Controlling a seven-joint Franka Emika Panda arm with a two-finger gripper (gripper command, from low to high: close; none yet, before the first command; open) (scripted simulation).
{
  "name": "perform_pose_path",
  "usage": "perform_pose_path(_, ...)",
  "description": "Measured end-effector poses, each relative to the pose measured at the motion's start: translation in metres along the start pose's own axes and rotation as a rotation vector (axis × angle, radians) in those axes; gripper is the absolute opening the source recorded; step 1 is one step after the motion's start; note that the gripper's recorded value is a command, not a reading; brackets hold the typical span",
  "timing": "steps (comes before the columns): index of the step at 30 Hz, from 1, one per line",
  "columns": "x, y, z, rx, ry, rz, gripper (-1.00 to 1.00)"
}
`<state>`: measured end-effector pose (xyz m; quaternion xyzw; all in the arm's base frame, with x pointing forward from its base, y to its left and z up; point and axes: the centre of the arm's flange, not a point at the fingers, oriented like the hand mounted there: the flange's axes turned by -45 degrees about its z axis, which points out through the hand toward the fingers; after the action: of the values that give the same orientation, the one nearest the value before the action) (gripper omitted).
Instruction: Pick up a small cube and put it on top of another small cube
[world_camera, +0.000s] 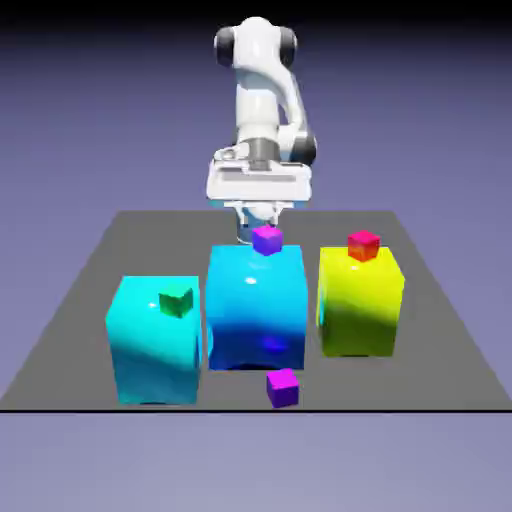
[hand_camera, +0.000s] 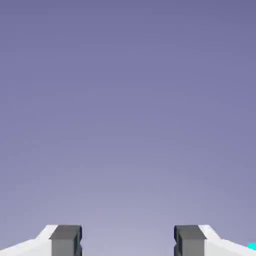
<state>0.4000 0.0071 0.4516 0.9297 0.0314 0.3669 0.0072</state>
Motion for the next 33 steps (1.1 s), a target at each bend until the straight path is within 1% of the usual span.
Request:
perform_pose_path(7,0.010,-0.014,0.075,0.023,-0.263,-0.061,0.00)
perform_pose_path(13,0.004,-0.028,0.143,0.046,-0.488,-0.115,0.00)
perform_pose_path(19,-0.017,-0.042,0.211,0.068,-0.712,-0.166,0.00)
perform_pose_path(26,-0.059,-0.060,0.287,0.096,-0.973,-0.224,0.00)
perform_pose_path(28,-0.062,-0.061,0.291,0.098,-0.988,-0.227,0.00)
perform_pose_path(31,-0.109,-0.061,0.327,0.097,-0.988,-0.227,0.00)
perform_pose_path(32,-0.118,-0.061,0.333,0.098,-0.988,-0.227,-1.00)
perform_pose_path(33,-0.118,-0.061,0.333,0.098,-0.988,-0.227,-1.00)
